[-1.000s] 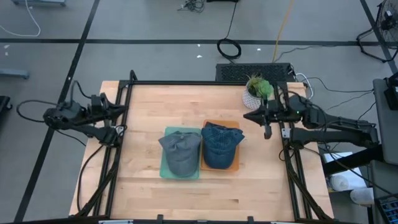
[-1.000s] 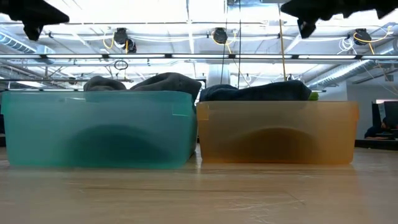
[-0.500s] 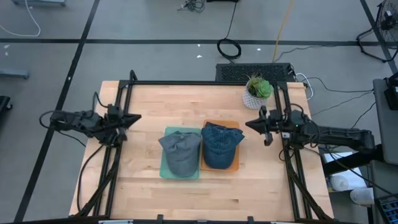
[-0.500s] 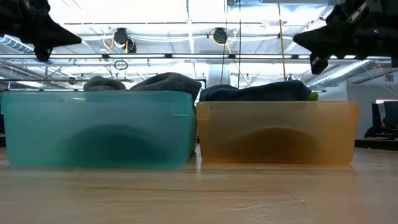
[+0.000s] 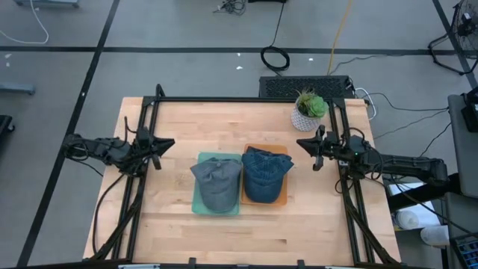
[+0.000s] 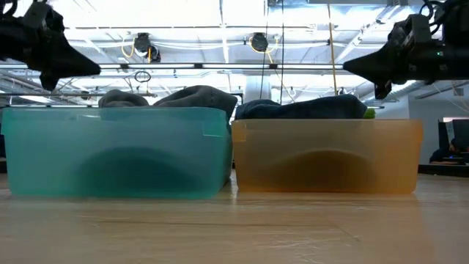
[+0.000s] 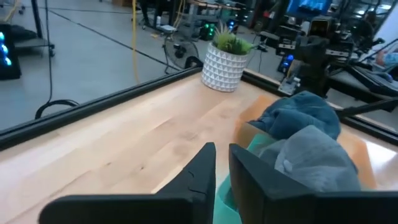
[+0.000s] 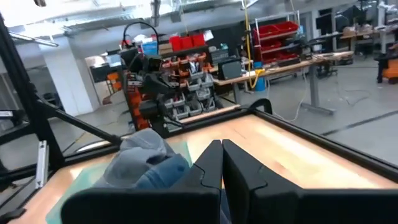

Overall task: Pick & Place hat
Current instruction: Return to Home Position

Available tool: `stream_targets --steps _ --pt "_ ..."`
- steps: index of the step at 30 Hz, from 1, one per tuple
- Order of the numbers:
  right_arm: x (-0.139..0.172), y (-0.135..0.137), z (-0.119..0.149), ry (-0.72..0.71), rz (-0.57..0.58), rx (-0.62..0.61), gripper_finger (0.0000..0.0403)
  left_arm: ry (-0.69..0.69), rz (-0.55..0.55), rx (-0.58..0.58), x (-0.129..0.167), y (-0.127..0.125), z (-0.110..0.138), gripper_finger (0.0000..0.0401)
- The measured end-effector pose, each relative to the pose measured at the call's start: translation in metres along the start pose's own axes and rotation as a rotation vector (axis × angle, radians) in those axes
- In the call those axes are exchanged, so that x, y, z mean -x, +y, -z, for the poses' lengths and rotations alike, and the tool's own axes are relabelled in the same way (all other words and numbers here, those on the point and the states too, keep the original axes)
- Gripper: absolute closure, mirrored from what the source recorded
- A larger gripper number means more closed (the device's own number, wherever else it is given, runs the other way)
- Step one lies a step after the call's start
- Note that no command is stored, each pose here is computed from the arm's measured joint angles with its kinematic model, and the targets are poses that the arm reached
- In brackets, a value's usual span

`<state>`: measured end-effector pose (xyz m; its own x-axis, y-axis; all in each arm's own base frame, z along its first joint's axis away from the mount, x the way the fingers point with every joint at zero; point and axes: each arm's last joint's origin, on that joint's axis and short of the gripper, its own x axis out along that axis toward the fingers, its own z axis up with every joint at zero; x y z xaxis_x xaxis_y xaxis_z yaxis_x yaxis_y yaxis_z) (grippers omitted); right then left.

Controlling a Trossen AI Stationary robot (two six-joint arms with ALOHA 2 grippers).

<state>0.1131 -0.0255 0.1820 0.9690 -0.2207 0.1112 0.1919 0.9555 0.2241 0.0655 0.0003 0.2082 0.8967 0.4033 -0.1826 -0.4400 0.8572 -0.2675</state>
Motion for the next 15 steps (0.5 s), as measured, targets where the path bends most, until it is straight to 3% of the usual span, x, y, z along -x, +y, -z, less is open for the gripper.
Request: stream_targets --steps 15 --pt "0.000 -0.002 0.001 -0.010 0.076 -0.018 0.0403 -0.012 -0.007 -0.043 -0.014 -0.002 0.023 0.0395"
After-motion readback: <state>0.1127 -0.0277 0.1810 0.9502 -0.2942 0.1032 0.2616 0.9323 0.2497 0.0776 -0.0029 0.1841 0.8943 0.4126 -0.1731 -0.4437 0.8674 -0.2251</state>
